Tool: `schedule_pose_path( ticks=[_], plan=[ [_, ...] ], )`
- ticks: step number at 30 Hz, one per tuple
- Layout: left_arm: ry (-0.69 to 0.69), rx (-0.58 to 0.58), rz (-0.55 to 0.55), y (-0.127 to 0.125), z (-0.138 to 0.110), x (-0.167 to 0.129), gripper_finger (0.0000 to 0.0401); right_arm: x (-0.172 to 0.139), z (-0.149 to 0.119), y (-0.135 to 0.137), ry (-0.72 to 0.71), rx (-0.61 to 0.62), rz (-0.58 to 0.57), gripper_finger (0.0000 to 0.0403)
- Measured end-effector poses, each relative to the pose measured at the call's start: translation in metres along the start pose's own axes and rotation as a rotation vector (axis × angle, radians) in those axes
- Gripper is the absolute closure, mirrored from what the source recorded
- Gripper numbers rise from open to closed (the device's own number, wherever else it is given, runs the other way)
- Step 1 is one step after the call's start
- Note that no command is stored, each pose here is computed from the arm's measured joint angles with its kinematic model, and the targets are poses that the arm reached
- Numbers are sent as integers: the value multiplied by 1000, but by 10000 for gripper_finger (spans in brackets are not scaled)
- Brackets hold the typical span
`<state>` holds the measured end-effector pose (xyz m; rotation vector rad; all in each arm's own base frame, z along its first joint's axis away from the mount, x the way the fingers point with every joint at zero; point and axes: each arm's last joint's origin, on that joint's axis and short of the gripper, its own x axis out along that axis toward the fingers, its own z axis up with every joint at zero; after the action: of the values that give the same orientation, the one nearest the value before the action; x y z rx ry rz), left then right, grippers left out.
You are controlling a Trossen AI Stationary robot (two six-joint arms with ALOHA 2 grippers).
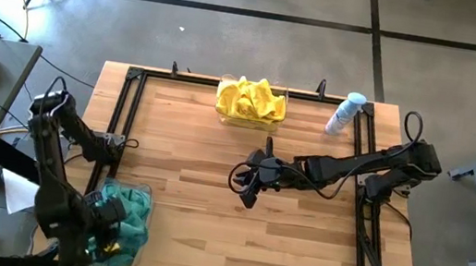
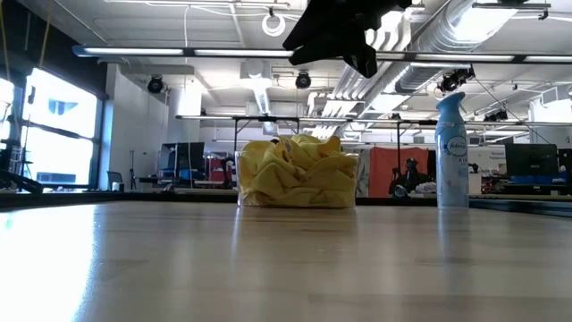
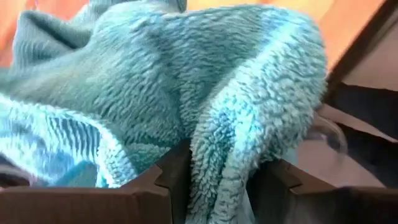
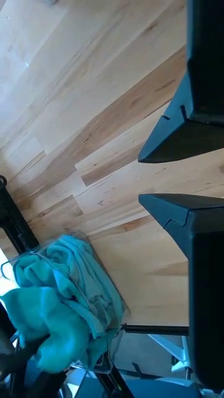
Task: Sort microfiber towel by color & place in baskets
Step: Put the blue microfiber towel into the bottom transparent bin
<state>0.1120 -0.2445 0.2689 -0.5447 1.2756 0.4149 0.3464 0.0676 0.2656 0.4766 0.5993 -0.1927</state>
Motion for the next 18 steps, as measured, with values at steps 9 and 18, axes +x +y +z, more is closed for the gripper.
schedule_pose_path(
  ticks=[9,18],
  plan=[
    [44,-44,-136,20,13,-36,279,0,0,0,0,1,0,318],
    [49,0,-158,25,15,-42,279,0,0,0,0,1,0,318]
  ],
)
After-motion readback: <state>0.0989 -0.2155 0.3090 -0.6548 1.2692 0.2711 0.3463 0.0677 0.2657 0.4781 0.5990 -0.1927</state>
